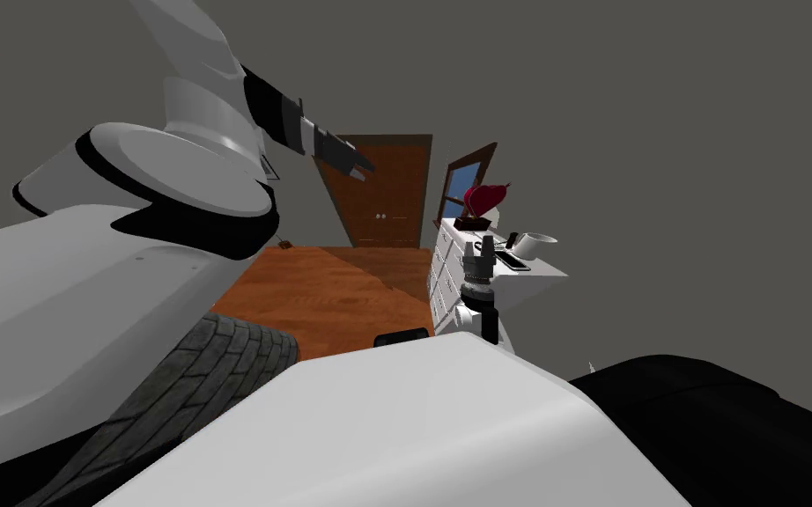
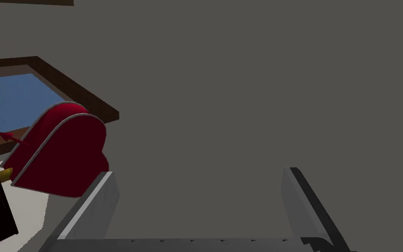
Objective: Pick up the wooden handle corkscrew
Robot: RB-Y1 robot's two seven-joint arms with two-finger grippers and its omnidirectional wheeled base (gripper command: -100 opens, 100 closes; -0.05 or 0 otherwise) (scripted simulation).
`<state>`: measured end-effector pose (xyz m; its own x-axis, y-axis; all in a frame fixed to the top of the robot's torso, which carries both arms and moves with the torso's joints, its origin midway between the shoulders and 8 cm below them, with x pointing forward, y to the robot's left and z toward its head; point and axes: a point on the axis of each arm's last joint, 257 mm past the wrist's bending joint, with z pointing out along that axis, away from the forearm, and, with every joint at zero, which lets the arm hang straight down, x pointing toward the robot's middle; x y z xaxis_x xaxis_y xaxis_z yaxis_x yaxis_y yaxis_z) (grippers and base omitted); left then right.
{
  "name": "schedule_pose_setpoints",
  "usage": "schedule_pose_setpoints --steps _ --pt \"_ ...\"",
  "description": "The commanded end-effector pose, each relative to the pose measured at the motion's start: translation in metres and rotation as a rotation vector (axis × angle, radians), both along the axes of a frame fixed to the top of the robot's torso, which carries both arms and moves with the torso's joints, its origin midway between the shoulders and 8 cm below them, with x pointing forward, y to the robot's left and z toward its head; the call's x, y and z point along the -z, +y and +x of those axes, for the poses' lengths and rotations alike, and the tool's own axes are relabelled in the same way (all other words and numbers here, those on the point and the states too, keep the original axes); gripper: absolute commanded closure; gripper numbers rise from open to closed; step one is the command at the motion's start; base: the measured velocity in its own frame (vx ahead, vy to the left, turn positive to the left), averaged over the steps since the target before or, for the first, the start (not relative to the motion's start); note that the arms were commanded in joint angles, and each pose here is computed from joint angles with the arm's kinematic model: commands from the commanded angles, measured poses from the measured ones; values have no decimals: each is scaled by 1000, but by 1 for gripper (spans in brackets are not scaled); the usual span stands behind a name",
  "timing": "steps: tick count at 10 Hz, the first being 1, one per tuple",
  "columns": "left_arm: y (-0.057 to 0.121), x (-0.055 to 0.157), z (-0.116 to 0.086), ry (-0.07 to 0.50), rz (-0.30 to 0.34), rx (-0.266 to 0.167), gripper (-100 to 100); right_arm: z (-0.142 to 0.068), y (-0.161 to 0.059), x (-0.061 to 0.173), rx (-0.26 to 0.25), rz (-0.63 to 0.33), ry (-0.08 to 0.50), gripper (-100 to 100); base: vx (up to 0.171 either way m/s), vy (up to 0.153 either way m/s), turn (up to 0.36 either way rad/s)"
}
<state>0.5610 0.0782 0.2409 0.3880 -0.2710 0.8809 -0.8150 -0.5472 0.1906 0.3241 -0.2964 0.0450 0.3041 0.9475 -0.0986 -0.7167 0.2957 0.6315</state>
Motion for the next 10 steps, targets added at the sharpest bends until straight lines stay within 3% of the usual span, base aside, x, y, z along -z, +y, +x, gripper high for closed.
schedule_pose_setpoints --steps 1,3,5,6,8,10 --pt "0 -21 -8 -36 -43 25 -100 0 0 0 0 0 0 0 -14 21 435" --pt "-9 -21 -14 -21 -74 66 -100 0 0 0 0 0 0 0 -4 5 248" --pt "-7 -28 -15 -45 -74 59 -100 0 0 0 0 0 0 0 0 0 -34" --pt "16 -60 -24 -115 -127 63 -100 0 0 0 0 0 0 0 -9 18 330" --pt "10 -76 -35 -150 -166 103 -100 0 0 0 0 0 0 0 -3 15 400" --pt "7 -73 -36 -132 -174 117 -100 0 0 0 0 0 0 0 2 1 73"
